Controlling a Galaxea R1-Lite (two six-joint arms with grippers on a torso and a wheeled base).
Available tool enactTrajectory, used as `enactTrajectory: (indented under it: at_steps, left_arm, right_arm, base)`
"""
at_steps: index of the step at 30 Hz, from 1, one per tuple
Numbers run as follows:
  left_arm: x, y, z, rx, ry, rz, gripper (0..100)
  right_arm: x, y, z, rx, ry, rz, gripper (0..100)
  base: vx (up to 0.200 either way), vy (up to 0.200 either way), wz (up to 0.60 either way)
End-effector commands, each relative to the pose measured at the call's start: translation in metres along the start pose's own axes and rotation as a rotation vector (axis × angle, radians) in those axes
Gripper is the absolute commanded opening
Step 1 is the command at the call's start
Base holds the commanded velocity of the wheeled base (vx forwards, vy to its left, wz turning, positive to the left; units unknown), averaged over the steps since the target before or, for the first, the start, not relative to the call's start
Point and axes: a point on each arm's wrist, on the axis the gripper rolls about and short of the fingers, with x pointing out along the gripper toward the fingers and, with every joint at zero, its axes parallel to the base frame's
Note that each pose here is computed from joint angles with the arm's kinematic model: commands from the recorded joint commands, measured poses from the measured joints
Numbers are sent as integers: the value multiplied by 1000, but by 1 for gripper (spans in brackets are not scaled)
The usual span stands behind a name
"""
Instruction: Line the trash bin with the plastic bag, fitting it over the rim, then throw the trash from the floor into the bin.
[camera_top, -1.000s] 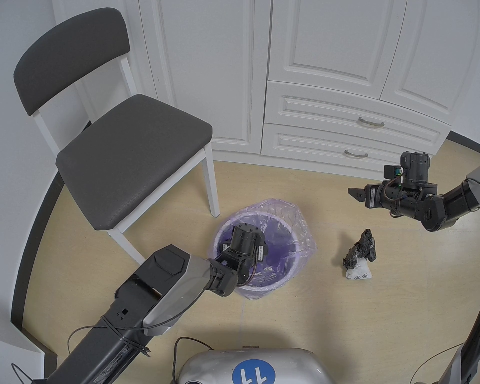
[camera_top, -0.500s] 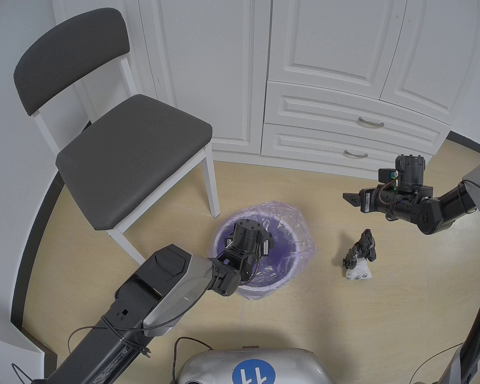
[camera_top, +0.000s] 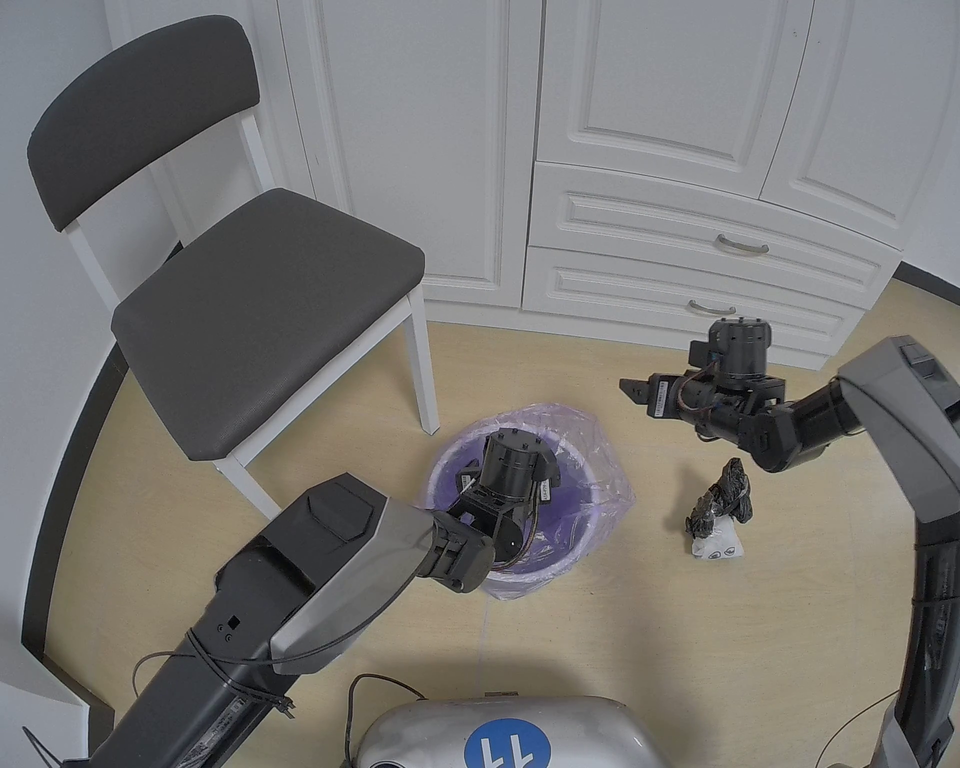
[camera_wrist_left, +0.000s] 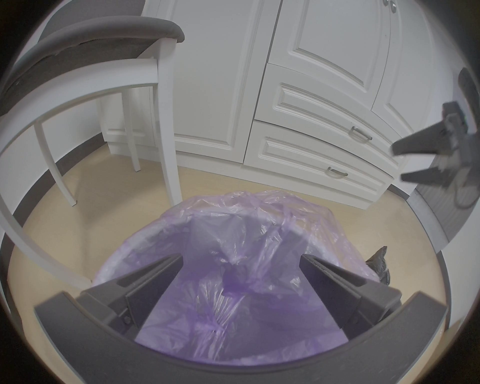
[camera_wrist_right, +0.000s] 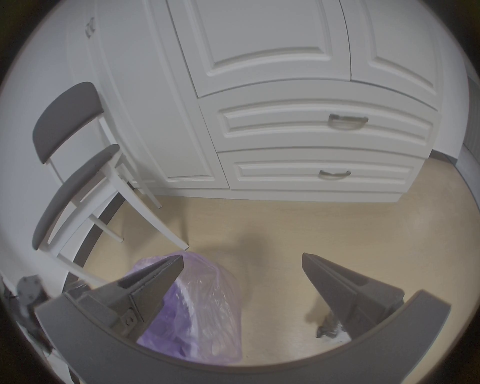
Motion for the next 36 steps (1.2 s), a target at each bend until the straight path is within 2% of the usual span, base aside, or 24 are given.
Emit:
enactTrajectory:
  at_steps: [1,2,4,8,12,17,23,30,36]
  left_arm:
    - [-52,-10,41,-36,15,-20,100]
    - [-52,-10,41,-36,15,-20,100]
    - [-80,-6,49,-19,47,-28,100]
    - [-114,2,69,-34,33,-82,100]
    - [-148,22,100,-72,-6,-175,100]
    - [-161,46,120,-107,-53,-201,100]
    - [-165,56,121,-126,-79,-192,100]
    - [-170,60,118,-138,-109,-201,100]
    - [-170,64,120,-155,-113,-193,100]
  right_arm:
    - [55,14,-61,52,104,-11,100]
    - [55,14,-61,52,104,-11,100]
    - [68,16,-76,58,132,-13,100]
    - [78,14,-89,59,147,-21,100]
    - [87,8,-96,64,144,-29,100]
    - [92,5,-108,62,165,-35,100]
    - [103,-1,-118,68,204,-52,100]
    - [108,-9,-121,123,264,-83,100]
    - [108,-11,-121,135,274,-78,100]
  base:
    - [0,0,0]
    - [0,0,0]
    - [0,0,0]
    - [0,0,0]
    - [0,0,0]
    - [0,0,0]
    - [0,0,0]
    - [0,0,0]
    - [0,0,0]
